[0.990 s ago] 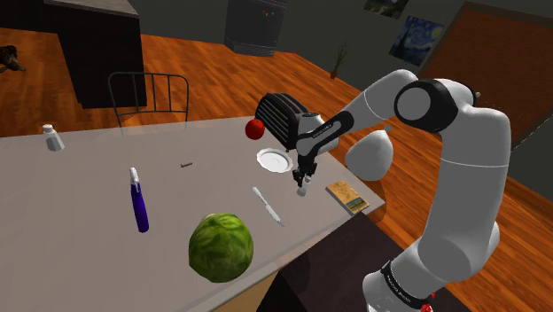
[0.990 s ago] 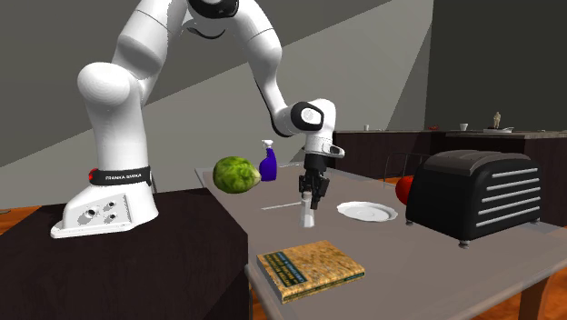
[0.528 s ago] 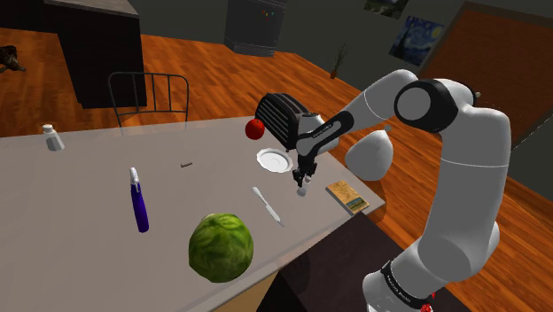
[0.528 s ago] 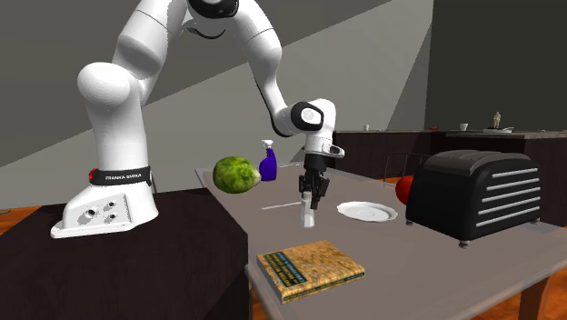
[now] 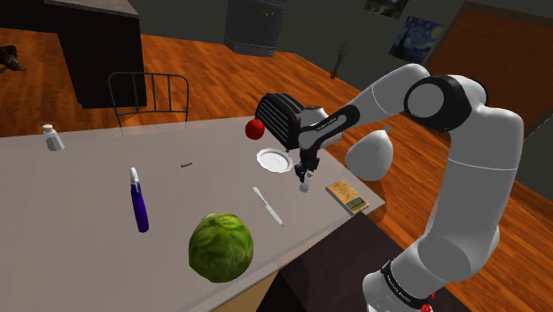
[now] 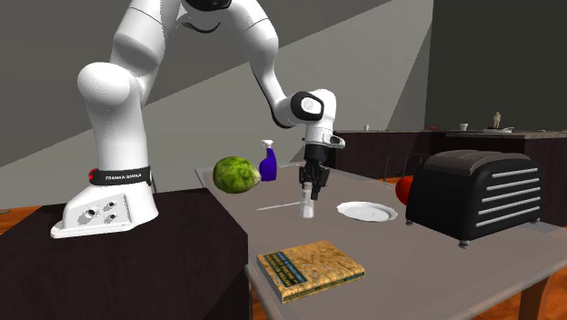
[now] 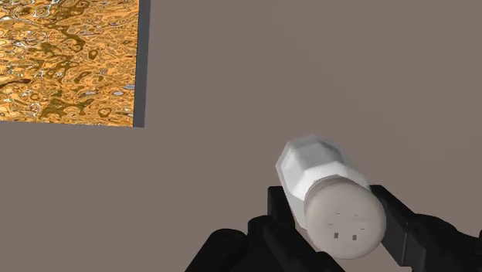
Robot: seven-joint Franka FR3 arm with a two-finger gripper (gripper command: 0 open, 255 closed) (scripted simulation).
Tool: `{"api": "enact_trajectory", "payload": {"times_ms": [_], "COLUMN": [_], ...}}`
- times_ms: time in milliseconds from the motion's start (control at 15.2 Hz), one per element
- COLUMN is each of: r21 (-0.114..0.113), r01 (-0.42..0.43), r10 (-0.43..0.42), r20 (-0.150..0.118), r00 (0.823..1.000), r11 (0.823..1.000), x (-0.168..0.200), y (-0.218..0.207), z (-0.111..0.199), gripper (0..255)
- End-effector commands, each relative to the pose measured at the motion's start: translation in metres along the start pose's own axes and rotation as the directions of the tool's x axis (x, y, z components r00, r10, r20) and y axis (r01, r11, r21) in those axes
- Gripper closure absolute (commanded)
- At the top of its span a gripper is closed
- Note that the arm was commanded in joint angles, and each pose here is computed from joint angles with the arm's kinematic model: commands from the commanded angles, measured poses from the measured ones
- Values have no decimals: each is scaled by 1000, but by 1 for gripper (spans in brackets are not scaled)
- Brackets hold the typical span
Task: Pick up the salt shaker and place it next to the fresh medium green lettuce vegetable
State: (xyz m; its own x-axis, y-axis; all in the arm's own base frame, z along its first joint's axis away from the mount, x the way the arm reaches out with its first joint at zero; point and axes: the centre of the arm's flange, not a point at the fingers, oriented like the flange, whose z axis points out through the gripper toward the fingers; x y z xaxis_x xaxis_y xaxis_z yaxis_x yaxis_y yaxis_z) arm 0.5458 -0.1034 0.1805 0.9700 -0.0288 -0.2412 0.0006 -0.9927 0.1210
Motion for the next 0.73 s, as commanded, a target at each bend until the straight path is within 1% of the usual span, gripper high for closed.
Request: {"api": "enact_trajectory", "payload": {"times_ms": [0, 660], "r21": [0, 0], "r01": [0, 0], "r10": [0, 0], "r20": [0, 0], "r00": [1000, 1000], "r11": [1000, 1000], "x": [-3, -16], "y": [1, 8], "z": [-11, -61], "gripper": [255, 255]}}
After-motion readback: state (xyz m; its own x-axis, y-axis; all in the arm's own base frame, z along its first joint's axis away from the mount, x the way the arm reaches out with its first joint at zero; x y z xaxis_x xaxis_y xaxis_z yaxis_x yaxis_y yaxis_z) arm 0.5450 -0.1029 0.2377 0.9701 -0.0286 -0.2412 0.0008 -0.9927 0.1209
